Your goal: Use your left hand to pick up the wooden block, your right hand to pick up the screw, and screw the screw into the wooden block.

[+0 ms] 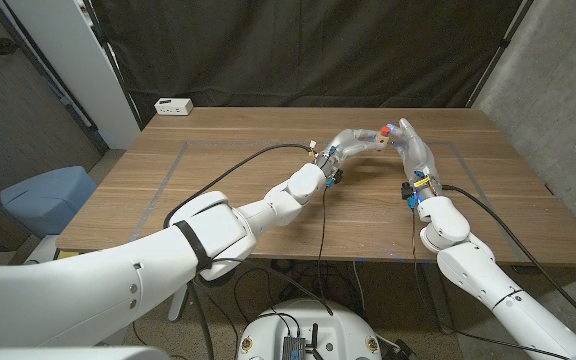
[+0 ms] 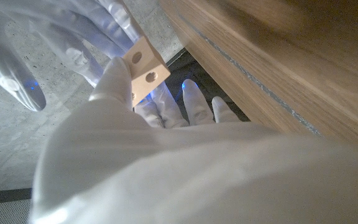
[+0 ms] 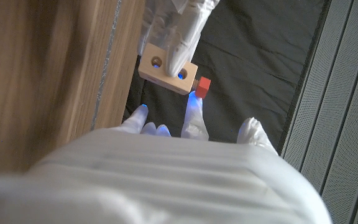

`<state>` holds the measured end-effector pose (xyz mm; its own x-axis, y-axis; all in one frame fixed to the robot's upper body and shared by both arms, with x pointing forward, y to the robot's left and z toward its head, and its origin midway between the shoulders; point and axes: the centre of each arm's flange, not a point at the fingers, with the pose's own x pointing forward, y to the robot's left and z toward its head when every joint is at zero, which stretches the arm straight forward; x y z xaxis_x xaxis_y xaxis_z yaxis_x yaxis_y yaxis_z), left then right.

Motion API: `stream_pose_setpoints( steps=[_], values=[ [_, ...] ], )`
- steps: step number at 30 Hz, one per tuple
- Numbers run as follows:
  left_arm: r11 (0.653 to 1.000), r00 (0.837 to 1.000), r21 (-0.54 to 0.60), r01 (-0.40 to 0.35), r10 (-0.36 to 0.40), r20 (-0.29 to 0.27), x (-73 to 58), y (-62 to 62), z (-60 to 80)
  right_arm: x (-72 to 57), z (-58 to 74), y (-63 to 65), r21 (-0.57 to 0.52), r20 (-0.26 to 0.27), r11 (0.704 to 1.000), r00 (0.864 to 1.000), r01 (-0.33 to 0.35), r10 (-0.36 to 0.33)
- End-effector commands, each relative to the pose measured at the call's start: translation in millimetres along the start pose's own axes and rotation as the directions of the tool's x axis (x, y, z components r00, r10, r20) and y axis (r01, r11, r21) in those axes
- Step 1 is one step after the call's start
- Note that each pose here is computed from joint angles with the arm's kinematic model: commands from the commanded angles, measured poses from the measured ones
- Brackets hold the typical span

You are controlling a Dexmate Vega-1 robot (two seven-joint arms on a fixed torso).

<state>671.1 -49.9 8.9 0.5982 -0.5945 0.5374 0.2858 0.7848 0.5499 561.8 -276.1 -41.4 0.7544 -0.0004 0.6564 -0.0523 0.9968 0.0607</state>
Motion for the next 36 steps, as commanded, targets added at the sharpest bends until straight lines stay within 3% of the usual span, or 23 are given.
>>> stream_pose_setpoints(
  steps=[1, 12, 36],
  values=[
    [1.0, 1.0, -0.004, -0.003, 0.003, 0.012, -3.0, -1.6, -0.4, -4.4, 0.7, -0.3, 0.008, 0.005, 1.0, 1.0, 0.009, -0.01],
    [1.0, 1.0, -0.007, -0.005, 0.005, 0.022, -5.2, -2.5, -0.4, -8.4, 0.2, -0.8, 0.01, 0.007, 1.0, 1.0, 0.021, -0.021],
    [1.0, 1.0, -0.016, 0.006, -0.007, -0.016, 0.0, -1.6, -2.8, -14.4, -3.1, -3.0, 0.002, 0.0, 0.999, 1.0, 0.032, -0.032]
  ],
)
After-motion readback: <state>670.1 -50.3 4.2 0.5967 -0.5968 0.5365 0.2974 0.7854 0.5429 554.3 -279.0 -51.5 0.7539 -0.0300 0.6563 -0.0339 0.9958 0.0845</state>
